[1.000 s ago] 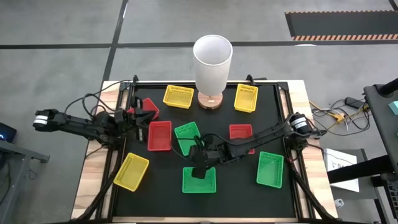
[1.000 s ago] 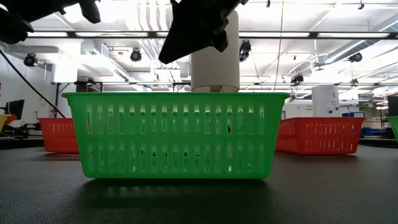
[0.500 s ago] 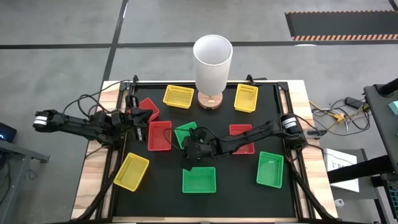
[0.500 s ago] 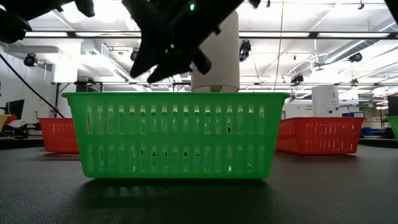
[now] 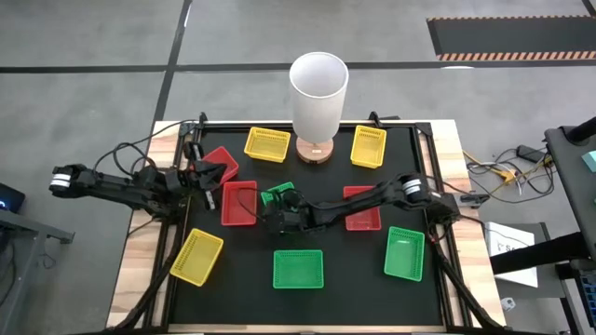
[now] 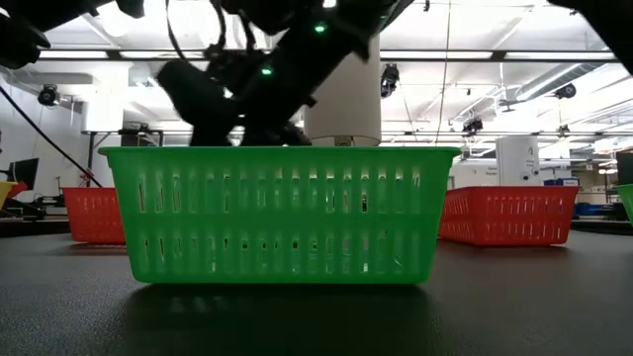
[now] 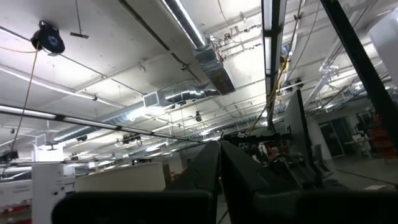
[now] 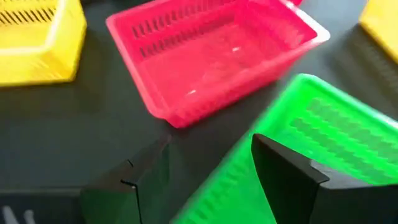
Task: Stack baskets by color
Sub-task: Stack the top green bin on the bottom left green bin
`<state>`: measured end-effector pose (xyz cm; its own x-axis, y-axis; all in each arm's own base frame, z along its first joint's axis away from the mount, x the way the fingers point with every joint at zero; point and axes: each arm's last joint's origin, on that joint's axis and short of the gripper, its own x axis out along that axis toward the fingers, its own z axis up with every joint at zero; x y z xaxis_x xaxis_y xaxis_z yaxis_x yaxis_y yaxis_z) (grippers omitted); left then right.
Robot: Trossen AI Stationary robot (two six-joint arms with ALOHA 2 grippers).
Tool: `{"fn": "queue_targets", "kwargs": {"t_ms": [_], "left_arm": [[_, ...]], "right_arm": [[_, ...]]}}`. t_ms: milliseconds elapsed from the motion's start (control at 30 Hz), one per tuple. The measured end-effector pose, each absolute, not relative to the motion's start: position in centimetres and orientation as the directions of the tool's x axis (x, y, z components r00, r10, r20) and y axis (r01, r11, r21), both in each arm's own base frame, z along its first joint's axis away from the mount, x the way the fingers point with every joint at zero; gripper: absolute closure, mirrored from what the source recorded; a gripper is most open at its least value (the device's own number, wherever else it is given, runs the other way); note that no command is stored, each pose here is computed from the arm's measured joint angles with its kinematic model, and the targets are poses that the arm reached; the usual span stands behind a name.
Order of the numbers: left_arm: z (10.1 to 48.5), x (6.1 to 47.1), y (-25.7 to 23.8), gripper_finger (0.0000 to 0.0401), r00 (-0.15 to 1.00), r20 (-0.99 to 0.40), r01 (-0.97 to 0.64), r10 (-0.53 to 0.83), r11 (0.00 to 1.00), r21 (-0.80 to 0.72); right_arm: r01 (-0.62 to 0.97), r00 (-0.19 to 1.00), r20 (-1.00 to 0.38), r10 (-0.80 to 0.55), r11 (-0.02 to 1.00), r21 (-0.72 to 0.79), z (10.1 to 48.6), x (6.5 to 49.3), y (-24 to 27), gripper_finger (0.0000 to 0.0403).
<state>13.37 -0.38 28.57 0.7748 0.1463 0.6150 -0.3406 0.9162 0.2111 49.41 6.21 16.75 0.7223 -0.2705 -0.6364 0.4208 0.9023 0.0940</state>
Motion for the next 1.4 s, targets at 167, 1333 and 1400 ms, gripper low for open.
{"fn": "queue_targets", "kwargs": {"t_ms": [167,1333,1400], "left_arm": [[28.6,13.4,-0.4,0.0401,0.775,0.615,-0.342,0.147,0.915,0.212],[28.7,13.3,-0.4,0.0401,0.771,0.619,-0.345,0.150,0.915,0.208],[28.6,13.3,-0.4,0.0401,0.772,0.618,-0.344,0.149,0.915,0.209]], "right_arm": [[0.453,0.645,-0.720,-0.256,0.887,0.091,16.1,50.8,5.3,0.0187],[0.571,0.344,-0.892,-0.295,0.820,-0.051,17.4,50.6,5.2,0.0229],[0.566,0.347,-0.891,-0.294,0.823,-0.051,17.6,50.6,5.2,0.0263]]}}
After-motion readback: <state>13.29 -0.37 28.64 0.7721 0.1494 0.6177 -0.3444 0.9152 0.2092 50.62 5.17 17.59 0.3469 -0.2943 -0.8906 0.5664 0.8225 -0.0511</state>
